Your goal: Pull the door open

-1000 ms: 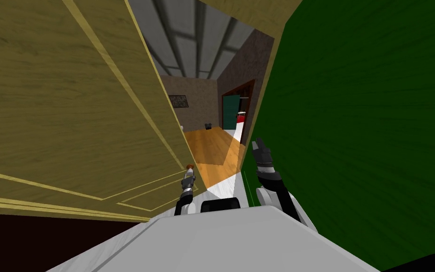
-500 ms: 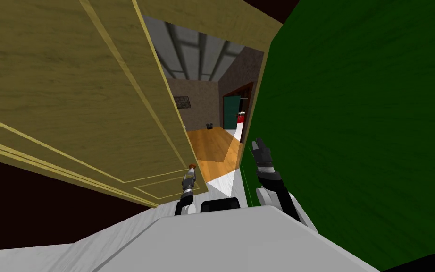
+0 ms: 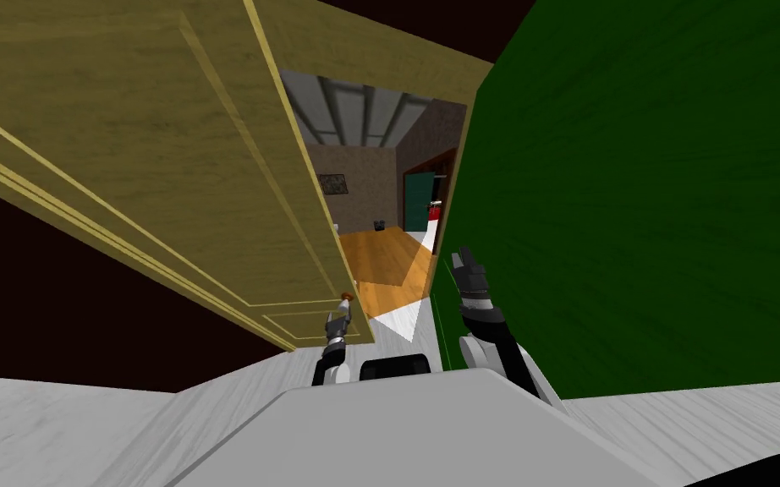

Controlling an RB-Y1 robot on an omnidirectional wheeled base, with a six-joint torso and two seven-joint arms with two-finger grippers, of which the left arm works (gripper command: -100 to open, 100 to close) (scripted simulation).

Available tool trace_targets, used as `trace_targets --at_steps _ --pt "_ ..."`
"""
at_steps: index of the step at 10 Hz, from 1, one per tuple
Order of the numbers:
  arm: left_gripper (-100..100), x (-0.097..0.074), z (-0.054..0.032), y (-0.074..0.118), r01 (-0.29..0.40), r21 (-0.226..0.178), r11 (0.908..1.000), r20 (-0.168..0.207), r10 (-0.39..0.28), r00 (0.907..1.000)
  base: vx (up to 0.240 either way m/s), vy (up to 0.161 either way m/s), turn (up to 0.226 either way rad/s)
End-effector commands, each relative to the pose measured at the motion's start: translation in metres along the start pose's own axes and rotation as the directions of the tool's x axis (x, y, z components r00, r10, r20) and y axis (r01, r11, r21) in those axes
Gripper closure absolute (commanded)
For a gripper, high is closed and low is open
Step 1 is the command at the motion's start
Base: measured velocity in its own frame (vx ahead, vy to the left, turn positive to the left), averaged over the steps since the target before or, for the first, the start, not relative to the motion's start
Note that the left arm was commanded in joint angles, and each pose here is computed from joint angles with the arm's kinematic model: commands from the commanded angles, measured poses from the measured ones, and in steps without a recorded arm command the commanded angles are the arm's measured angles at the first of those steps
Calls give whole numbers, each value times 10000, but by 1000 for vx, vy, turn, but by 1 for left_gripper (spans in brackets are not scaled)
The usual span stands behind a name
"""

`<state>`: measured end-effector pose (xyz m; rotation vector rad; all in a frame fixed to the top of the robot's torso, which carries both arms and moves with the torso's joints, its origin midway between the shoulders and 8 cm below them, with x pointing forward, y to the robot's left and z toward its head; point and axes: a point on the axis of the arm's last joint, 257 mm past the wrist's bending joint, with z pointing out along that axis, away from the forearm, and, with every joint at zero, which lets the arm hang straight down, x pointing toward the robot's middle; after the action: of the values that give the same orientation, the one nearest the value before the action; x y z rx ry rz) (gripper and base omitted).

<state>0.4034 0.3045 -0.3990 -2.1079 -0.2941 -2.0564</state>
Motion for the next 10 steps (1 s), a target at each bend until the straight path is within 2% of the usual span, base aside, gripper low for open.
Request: trace_targets --at_steps 1,5,7,10 --pt "100 -24 8 -197 -155 255 9996 45 154 9999 -189 18 79" --pt "100 -17 69 -271 -91 134 9999 39 91 10000 -170 8 83" --pt "100 -3 95 -262 -82 -67 9999 3 82 10000 -11 13 5" --pt "100 21 115 -179 -117 -547 9984 -75 113 9999 81 -21 -28"
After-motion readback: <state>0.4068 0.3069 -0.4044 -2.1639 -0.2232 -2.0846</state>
